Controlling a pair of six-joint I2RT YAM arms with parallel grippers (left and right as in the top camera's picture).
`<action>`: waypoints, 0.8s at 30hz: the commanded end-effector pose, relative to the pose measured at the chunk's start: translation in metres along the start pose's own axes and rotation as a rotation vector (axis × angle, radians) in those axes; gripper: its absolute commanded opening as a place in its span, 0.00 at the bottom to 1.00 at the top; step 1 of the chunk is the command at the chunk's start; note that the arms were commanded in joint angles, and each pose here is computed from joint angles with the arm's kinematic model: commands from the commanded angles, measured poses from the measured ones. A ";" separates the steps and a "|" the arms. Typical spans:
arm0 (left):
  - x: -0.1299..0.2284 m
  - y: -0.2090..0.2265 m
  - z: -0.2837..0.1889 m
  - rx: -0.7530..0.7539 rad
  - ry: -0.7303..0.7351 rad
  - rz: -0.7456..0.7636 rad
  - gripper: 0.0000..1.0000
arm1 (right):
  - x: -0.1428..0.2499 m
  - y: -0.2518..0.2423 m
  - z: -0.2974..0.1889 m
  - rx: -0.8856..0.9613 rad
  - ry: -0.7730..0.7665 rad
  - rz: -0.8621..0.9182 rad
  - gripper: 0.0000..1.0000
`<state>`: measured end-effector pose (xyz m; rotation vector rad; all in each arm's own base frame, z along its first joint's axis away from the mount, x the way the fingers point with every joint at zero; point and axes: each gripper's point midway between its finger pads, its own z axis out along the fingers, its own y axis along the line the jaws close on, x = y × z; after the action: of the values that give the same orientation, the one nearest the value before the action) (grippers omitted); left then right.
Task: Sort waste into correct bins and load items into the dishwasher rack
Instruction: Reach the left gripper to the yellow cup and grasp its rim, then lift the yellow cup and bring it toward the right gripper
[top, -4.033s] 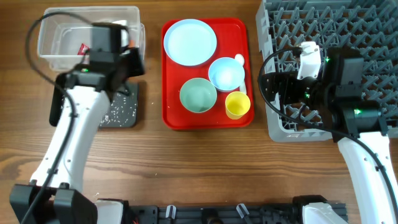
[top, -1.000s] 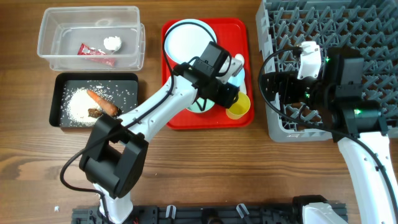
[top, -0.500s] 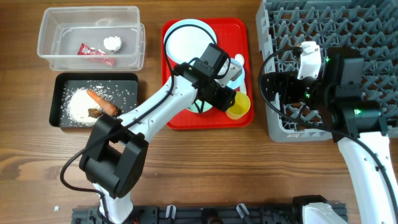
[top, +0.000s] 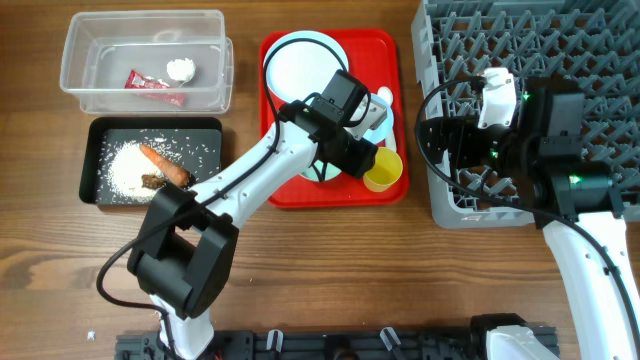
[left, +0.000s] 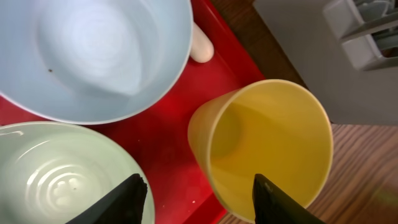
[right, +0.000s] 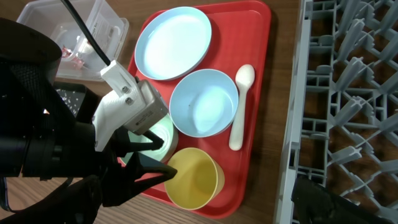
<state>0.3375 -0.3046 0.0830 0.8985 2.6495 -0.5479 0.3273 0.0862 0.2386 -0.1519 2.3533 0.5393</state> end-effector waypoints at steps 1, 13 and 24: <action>-0.007 0.005 0.001 -0.033 -0.012 0.054 0.56 | -0.008 0.002 -0.003 0.005 -0.018 -0.001 1.00; -0.003 0.000 0.021 -0.023 0.014 0.166 0.42 | -0.008 0.002 -0.003 0.006 -0.017 -0.001 1.00; -0.010 0.000 0.021 -0.024 -0.017 0.169 0.04 | -0.008 -0.002 -0.003 0.028 -0.018 0.000 1.00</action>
<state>0.3435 -0.3154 0.0653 1.0863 2.5481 -0.4854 0.3282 0.0832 0.2377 -0.1427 2.3563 0.5172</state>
